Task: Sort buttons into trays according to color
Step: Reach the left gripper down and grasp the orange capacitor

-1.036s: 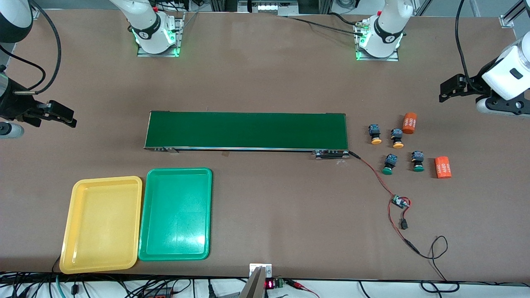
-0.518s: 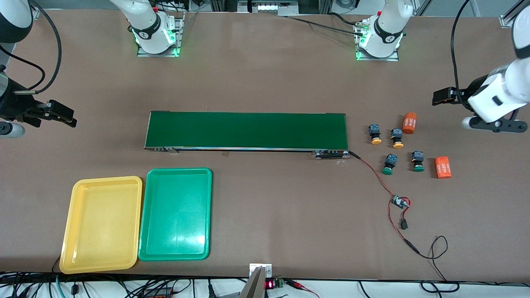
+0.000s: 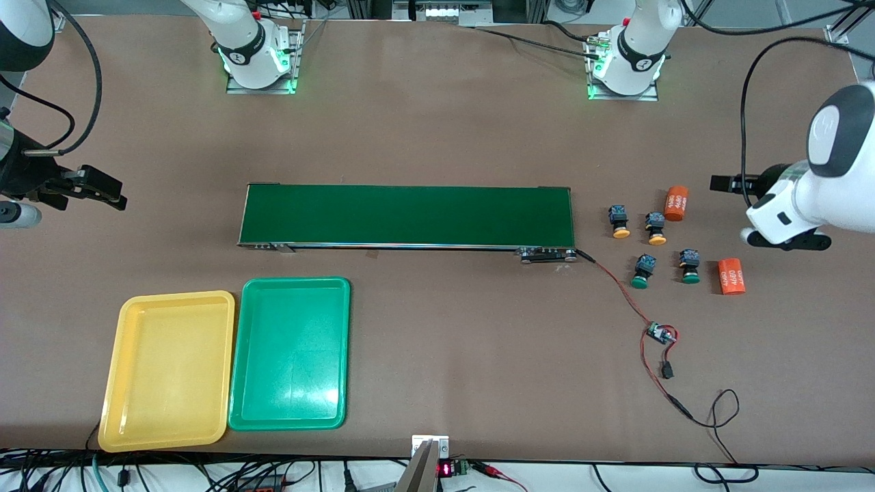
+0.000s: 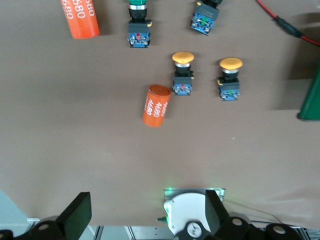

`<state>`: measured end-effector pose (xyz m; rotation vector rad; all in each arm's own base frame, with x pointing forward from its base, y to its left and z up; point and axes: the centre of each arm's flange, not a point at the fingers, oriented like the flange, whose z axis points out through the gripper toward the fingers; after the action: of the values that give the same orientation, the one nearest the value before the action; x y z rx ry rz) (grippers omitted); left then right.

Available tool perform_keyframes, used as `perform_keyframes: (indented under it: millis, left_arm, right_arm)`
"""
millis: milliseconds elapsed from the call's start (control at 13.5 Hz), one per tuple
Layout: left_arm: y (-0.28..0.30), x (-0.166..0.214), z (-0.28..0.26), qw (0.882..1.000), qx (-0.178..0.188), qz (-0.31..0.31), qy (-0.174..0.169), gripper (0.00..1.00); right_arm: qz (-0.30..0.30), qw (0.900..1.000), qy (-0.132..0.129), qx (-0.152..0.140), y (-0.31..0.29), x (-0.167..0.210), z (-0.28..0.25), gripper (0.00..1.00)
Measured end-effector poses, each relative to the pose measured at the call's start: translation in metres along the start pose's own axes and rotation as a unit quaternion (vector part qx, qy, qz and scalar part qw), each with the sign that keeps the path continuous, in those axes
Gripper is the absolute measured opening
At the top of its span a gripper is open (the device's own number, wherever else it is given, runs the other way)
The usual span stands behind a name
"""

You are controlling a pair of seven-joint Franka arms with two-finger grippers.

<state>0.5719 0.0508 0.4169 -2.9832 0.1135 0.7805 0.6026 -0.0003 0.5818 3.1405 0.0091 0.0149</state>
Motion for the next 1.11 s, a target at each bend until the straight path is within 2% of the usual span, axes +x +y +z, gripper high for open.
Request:
perform_keyframes:
  millis: [370,666,1036,1110]
  left_arm:
    - [-0.012,0.006,0.110,0.994,0.006,0.042,0.103,1.00]
    - [0.002,0.001,0.196,0.981,0.020,0.094,0.167,1.00]
    - [-0.011,-0.002,0.266,0.969,0.025,0.135,0.207,1.00]
    - [-0.014,-0.003,0.279,0.968,0.024,0.137,0.210,0.96]
  right_arm:
    - [-0.001,1.000,0.000,0.000,-0.001,0.000,0.000,1.00]
    - [-0.002,1.000,0.000,0.000,-0.002,0.000,0.000,1.00]
    - [-0.002,1.000,0.000,0.000,-0.002,0.000,0.000,1.00]
    - [-0.002,1.000,0.000,0.000,-0.002,0.000,0.000,1.00]
